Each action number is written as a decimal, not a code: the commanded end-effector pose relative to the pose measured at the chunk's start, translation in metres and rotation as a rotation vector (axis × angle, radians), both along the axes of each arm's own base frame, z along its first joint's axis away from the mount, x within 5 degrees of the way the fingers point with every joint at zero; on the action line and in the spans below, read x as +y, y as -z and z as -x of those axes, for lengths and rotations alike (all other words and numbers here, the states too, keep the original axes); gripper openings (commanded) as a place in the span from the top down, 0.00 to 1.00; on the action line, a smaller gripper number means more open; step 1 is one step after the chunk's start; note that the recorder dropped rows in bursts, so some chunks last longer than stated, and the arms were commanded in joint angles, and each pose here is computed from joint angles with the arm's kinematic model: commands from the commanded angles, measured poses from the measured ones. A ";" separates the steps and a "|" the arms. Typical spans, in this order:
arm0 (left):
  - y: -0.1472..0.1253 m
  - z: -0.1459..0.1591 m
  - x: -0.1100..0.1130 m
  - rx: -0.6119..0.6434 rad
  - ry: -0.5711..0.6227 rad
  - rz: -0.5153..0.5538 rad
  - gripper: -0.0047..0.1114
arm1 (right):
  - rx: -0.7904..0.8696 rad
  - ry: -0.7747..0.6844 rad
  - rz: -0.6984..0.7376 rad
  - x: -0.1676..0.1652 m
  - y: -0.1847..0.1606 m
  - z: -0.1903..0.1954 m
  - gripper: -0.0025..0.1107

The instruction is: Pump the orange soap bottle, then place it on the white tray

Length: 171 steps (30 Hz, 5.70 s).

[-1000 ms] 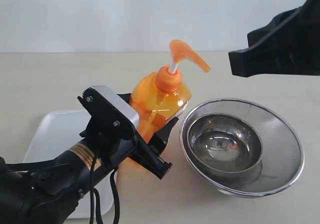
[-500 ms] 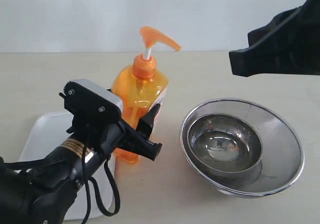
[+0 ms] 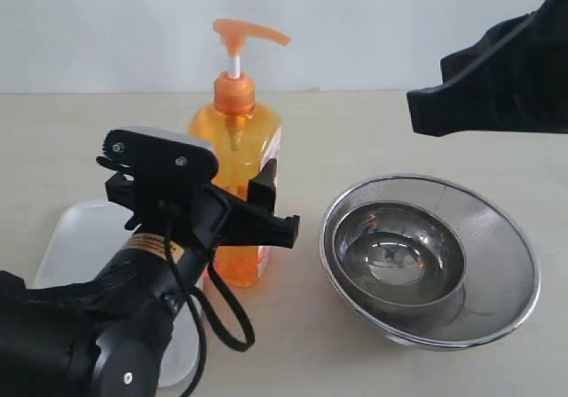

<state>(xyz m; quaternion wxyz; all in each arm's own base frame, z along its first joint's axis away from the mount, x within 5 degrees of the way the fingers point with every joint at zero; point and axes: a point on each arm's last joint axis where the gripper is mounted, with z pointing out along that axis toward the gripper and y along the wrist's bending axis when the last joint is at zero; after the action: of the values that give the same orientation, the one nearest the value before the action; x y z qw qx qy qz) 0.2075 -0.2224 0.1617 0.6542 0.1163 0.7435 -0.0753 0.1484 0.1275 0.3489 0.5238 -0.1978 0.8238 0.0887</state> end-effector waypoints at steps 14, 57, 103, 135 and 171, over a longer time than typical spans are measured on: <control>-0.015 0.001 -0.018 -0.081 -0.120 0.003 0.92 | -0.005 0.013 0.017 -0.003 0.000 0.000 0.98; 0.002 0.001 -0.022 -0.009 -0.133 -0.042 0.12 | -0.012 0.003 0.028 -0.002 0.001 0.000 0.98; 0.037 -0.006 -0.023 -0.009 -0.084 -0.037 0.12 | -0.007 -0.029 0.022 0.000 0.001 0.001 0.98; 0.034 -0.019 -0.018 -0.024 -0.063 0.017 0.12 | -0.008 -0.041 0.013 0.002 0.001 0.002 0.98; -0.001 -0.020 -0.026 -0.197 0.038 -0.268 0.92 | -0.018 -0.026 0.069 -0.002 0.002 0.001 0.98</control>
<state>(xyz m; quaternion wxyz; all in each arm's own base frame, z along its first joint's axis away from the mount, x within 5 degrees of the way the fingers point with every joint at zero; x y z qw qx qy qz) 0.2260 -0.2489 0.1475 0.6687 0.2184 0.7107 0.0069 0.1475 0.1277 0.3462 0.5178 -0.2239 0.8223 0.0747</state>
